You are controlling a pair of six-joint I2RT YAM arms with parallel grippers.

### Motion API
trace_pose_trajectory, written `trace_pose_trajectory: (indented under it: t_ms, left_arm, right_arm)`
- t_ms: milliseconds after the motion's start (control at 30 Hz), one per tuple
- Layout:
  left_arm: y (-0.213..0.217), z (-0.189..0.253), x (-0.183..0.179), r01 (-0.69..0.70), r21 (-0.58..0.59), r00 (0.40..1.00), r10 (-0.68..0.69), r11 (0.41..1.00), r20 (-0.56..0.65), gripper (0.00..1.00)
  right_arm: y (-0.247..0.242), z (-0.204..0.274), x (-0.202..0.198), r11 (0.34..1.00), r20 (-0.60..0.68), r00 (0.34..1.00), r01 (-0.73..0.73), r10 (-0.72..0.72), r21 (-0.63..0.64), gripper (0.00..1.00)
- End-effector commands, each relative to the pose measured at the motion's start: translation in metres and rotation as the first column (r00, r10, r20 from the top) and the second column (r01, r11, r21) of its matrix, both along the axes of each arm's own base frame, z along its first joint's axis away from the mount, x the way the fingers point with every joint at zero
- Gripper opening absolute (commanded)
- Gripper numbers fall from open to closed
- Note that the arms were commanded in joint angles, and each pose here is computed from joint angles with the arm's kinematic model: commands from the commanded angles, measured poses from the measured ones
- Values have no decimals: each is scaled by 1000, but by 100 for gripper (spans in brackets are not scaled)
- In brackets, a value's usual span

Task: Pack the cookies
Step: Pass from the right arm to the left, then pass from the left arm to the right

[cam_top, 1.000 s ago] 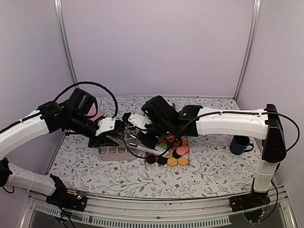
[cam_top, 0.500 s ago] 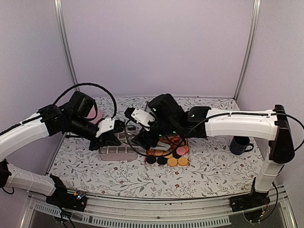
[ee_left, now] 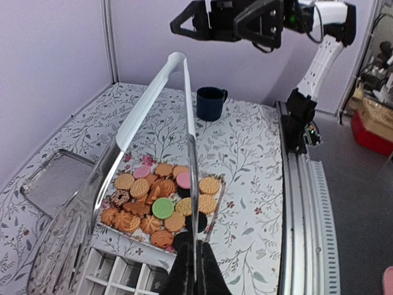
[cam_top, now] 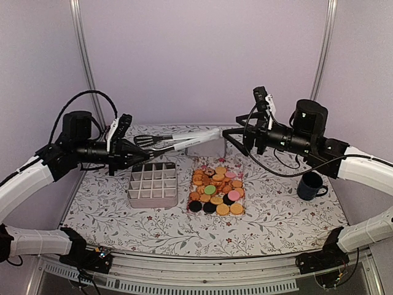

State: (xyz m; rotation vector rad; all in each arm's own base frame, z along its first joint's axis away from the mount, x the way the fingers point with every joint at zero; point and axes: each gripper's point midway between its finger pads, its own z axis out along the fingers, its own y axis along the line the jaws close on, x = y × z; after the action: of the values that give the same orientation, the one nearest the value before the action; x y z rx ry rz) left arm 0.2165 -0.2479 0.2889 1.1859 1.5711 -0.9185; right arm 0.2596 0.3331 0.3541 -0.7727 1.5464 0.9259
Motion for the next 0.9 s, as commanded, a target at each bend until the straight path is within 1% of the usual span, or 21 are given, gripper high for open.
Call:
trace_pose_trajectory:
  t_ms: [0, 67, 133, 300, 500, 567, 767, 867]
  left_arm:
    - [-9, 53, -14, 77, -231, 996, -87, 970, -32, 0]
    - [-10, 57, -16, 83, -278, 992, -107, 957, -69, 0]
    - [-12, 59, -14, 76, -300, 989, -109, 951, -95, 0]
    - [-13, 62, -13, 70, -314, 986, -114, 947, -124, 0]
    - [-15, 62, -11, 65, -329, 984, -114, 942, -134, 0]
    - [-15, 61, -10, 63, -331, 983, -115, 942, -142, 0]
    - [-17, 62, -14, 88, -339, 980, -142, 937, -139, 0]
    - [-17, 63, -15, 95, -343, 979, -151, 935, -139, 0]
  right_arm:
    - [2, 15, -25, 978, -14, 987, -156, 160, 142, 99]
    - [3, 15, -27, 968, -12, 980, -192, 196, 159, 99]
    - [5, 16, -29, 959, -6, 974, -222, 227, 176, 99]
    - [13, 24, -37, 917, 40, 949, -314, 314, 246, 99]
    - [34, 18, -28, 871, 19, 927, -359, 374, 335, 99]
    - [43, 19, -27, 863, 32, 928, -357, 371, 358, 99]
    - [73, 20, -14, 879, 55, 951, -302, 304, 369, 99]
    - [82, 24, -10, 876, 72, 955, -291, 286, 384, 99]
